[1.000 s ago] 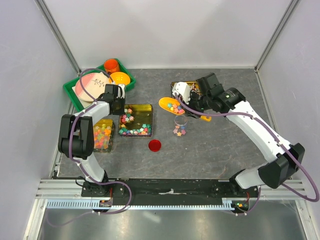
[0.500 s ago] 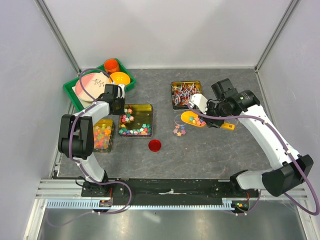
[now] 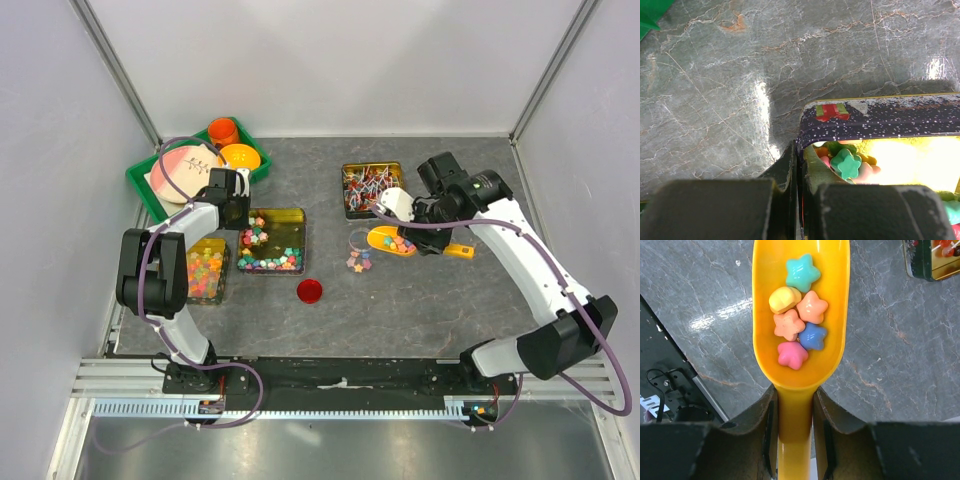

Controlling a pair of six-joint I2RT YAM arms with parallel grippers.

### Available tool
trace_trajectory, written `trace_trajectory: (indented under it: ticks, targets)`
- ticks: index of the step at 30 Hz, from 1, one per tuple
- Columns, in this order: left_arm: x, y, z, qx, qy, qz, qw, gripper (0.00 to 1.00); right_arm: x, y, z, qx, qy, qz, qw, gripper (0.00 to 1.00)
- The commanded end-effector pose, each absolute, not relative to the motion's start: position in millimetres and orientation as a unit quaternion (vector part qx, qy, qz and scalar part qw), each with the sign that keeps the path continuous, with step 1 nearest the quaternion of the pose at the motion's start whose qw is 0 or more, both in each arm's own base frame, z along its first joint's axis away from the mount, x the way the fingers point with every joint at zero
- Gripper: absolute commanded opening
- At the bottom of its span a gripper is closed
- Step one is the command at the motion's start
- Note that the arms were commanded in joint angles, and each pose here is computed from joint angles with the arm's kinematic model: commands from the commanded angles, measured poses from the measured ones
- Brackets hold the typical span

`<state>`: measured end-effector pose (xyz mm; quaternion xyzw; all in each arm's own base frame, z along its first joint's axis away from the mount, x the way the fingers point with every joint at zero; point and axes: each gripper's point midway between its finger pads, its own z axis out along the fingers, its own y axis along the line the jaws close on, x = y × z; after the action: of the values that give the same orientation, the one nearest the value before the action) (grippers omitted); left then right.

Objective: Pack the candies
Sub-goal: Place the fake candies in the packing bottle.

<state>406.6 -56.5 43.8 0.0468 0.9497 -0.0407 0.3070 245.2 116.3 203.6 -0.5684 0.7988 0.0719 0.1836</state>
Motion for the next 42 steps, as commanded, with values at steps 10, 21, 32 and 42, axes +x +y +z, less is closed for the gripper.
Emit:
trace_trajectory:
  ticks: [10, 21, 32, 42]
  targets:
    - [421, -59, 56, 0.053, 0.938, -0.052, 0.339, 0.02, 263, 119, 213, -0.562, 0.805, 0.042, 0.185, 0.00]
    - [421, -59, 53, 0.053, 0.939, -0.050, 0.336, 0.01, 265, 123, 212, -0.569, 0.803, 0.017, 0.177, 0.00]
    - [421, -58, 51, 0.053, 0.940, -0.049, 0.334, 0.02, 271, 122, 212, -0.572, 0.803, -0.013, 0.164, 0.00]
    - [421, -57, 51, 0.053, 0.940, -0.048, 0.334, 0.02, 273, 121, 211, -0.576, 0.802, -0.035, 0.154, 0.00]
